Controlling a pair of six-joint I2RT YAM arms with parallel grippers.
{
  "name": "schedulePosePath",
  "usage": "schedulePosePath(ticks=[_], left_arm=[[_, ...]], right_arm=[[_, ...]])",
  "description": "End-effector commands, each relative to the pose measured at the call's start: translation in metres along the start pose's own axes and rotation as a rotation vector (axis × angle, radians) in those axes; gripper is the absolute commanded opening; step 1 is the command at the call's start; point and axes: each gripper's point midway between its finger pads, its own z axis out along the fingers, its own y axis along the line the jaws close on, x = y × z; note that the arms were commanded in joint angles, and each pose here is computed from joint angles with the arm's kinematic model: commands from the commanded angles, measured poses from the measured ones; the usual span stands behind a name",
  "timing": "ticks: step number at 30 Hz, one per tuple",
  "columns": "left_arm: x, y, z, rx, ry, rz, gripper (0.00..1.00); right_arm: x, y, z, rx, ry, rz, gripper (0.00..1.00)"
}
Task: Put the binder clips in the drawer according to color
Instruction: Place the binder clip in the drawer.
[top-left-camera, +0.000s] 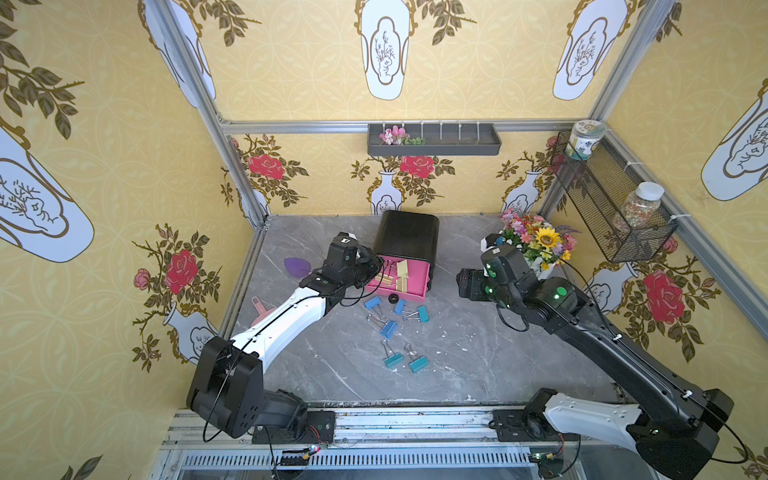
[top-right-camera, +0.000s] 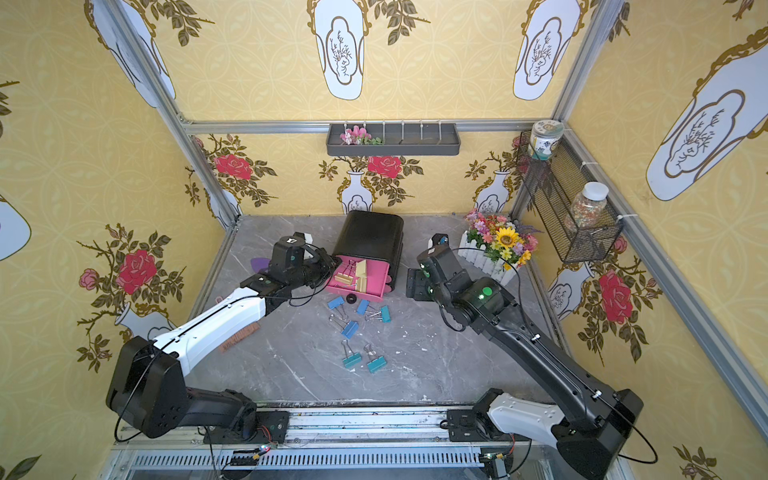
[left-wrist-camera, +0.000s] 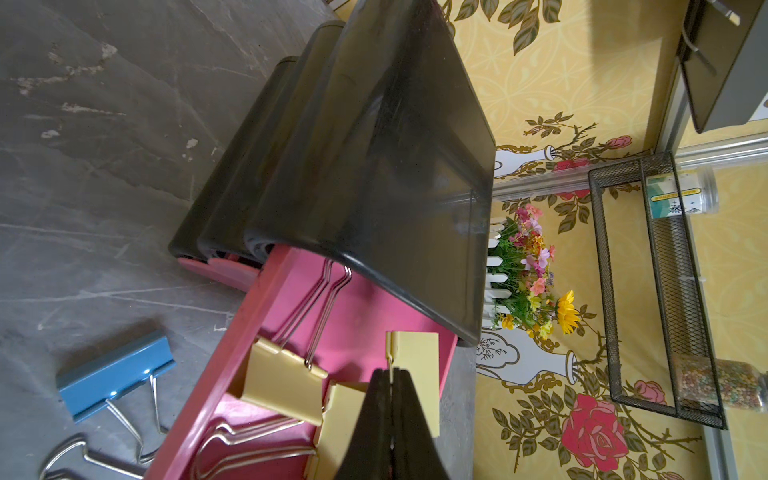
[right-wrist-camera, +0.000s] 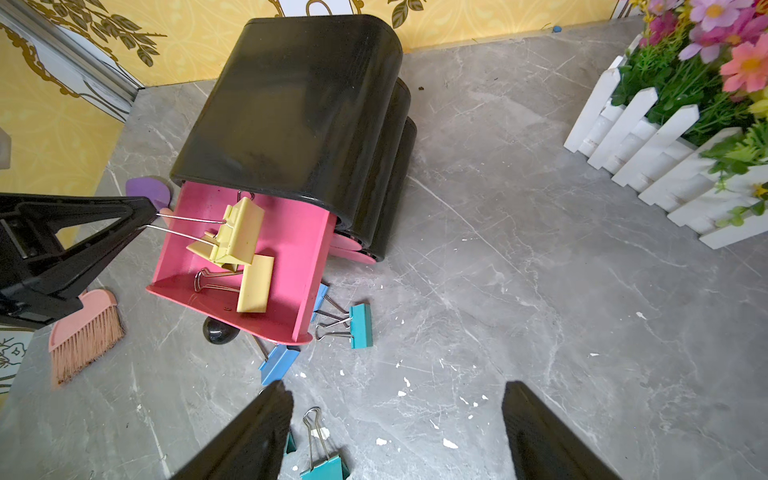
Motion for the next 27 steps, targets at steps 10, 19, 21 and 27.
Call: schedulePosePath(ticks=[10,19,21,27], left_arm=[[0.000,-0.001,0.014,0.028,0.007,0.001,0.00],[0.000,-0.002,0.018,0.039,0.011,-0.008,0.02],[-0.001,-0.004,0.018,0.041,0.009,-0.006,0.15],[-0.004,-0.009,0.015,0.045,-0.002,0.008,0.34]], right_arm=[[0.000,-0.002,-0.001,0.003,-0.006,-0.005,0.84],[0.002,0.000,0.003,-0.005,0.004,0.004,0.84],[0.002,0.001,0.003,-0.008,0.004,0.004,0.84],[0.003,0.002,0.004,-0.016,0.006,0.005,0.84]])
